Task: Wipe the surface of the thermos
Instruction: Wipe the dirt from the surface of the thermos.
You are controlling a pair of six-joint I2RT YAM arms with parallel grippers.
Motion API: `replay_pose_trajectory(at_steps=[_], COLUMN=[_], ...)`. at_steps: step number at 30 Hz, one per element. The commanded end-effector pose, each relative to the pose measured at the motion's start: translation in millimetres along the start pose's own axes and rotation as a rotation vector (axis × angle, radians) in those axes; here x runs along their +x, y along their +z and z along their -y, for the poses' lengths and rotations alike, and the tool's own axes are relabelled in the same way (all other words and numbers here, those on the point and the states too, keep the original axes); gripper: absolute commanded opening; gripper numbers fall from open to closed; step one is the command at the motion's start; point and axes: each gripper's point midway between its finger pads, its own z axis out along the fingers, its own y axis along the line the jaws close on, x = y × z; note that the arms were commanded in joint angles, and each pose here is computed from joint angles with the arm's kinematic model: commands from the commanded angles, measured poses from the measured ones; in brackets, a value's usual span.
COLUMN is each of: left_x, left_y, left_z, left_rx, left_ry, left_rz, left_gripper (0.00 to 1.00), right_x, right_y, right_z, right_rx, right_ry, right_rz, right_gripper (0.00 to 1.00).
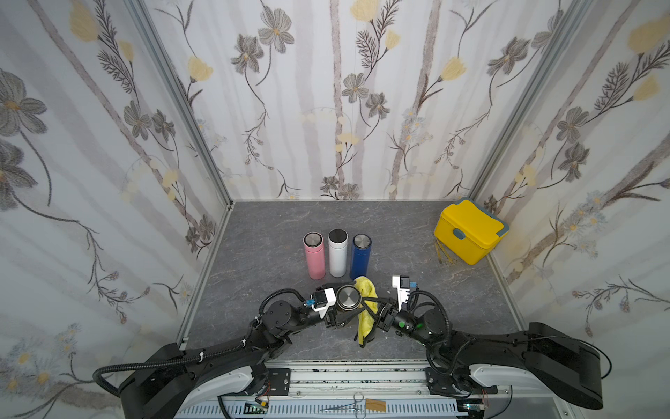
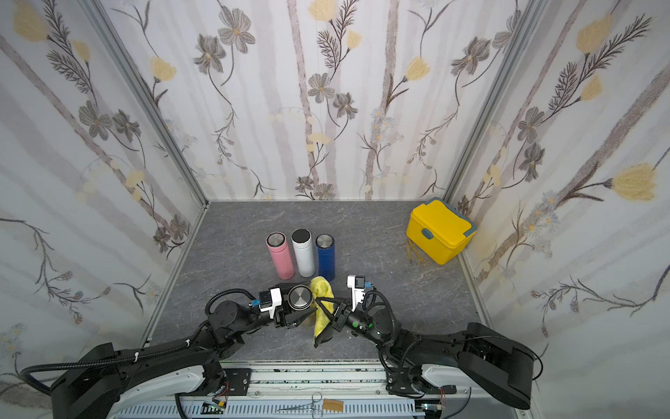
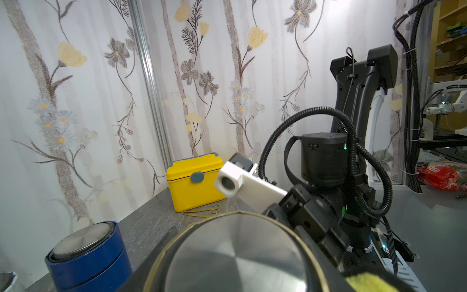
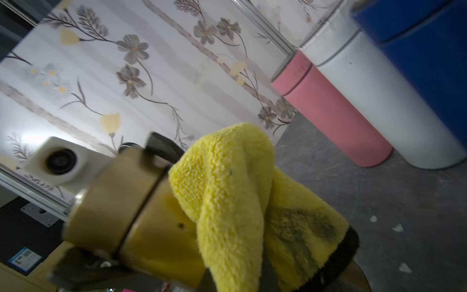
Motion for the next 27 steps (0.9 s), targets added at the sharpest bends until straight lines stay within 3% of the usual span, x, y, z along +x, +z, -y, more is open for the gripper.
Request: replay_pose_trajectory(at_steps=[1,5,11,18,22,27], left_x=[-22,-19,-16,-15,-14,-15], left_y=[2,6,6,6,7,10], left_z=[4,7,11,18,21,25], left_rx=[0.033,0.059,0.079,0.125,0.144,0.176], left_ry=[0.065,0.075,0.085,0.102,0.109,0.117], left_rz=[0.08,0.061,0.045,0.044,0.031,0.031], left_gripper=[0.0,0.0,0.0,0.0,0.0,0.0], right_x=[-11,-21,-42,-12,-7,-22], right_y=[-7,-1,4,3,-12,-9], right_z=[-20,-43,-65,-31,-28,-59], right_rx=[-0.119,-0.204,-0.17,-0.132,-0.197,-0.349], right_ry=[0.042,0.018,-0.065,-0.02,0.0,0.005], right_rz=[0.067,0.066,0.084,0.022,0.048,0.035], right_gripper=[0.0,0.0,0.0,0.0,0.0,0.0])
